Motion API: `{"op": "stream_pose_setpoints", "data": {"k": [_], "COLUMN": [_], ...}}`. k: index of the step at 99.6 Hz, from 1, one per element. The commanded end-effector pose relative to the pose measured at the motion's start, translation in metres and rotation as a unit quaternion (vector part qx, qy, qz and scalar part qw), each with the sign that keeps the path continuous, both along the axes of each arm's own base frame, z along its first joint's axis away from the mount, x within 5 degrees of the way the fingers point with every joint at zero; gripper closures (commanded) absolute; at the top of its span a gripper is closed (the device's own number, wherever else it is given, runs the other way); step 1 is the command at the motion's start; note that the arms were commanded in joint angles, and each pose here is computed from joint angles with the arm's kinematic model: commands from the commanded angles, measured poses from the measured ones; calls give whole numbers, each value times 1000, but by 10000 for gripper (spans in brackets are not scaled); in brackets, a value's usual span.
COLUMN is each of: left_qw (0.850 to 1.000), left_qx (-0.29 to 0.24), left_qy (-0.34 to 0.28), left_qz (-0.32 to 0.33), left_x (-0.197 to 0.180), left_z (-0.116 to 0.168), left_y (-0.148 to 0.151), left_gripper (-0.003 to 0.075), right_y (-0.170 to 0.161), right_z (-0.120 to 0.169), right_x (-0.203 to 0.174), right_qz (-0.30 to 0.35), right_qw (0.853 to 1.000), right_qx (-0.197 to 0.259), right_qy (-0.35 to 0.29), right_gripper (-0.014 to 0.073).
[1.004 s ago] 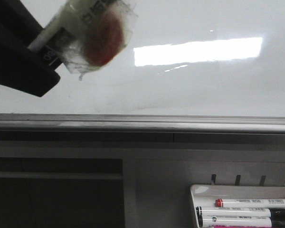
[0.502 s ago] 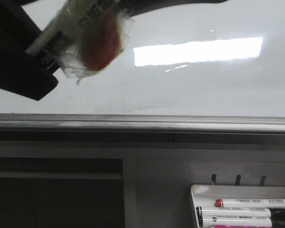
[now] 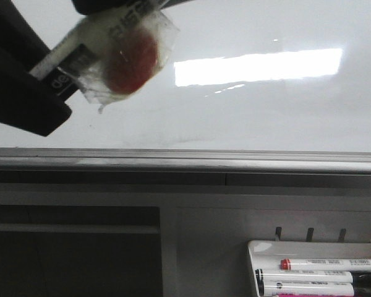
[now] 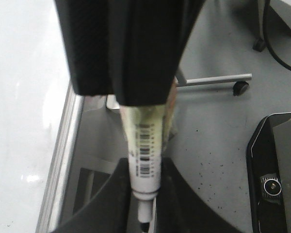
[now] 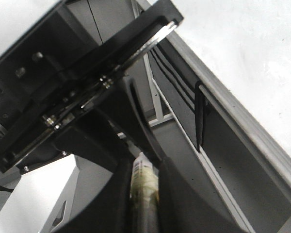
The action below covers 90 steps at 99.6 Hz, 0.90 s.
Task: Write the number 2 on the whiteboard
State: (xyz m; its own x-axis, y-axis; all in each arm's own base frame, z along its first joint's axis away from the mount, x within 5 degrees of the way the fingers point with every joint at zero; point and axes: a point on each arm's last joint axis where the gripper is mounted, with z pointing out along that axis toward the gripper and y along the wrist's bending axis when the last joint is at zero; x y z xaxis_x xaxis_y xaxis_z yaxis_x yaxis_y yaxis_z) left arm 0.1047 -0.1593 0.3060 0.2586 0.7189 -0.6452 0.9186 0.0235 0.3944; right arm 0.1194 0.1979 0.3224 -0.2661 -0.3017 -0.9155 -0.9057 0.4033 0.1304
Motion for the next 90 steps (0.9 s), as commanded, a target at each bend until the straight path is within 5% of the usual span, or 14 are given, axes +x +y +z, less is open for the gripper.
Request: {"op": "stream_pose_setpoints", "data": {"k": [1, 22, 29, 42, 58, 72, 84, 90], "left_qw": [994, 981, 976, 962, 925, 890, 868, 860], "left_qx": [-98, -178, -200, -251, -336, -388, -410, -416], "left_qy": [-20, -14, -30, -54, -63, -75, -89, -94], "left_qz": [39, 80, 82, 96, 163, 227, 264, 280], "left_x": [4, -1, -5, -17, -38, -57, -70, -74], "left_z": [24, 46, 54, 72, 91, 87, 73, 65], "left_y": [-6, 4, 11, 32, 76, 108, 124, 128], "left_gripper": [696, 270, 232, 264, 357, 508, 734, 741], "right_y": [0, -10, -11, -17, -39, -62, -73, -72], "right_z": [17, 30, 31, 33, 33, 29, 19, 16], "right_x": [0, 5, 7, 16, 41, 66, 81, 86], "right_qz": [-13, -53, -62, -89, -156, -220, -238, -232], "right_qw": [999, 995, 993, 988, 977, 964, 958, 959], "right_qx": [39, 53, 54, 47, 25, -6, -47, -65], "right_qy": [-2, -71, -89, -114, -141, -150, -153, -152], "right_gripper": [673, 673, 673, 673, 673, 673, 673, 673]}}
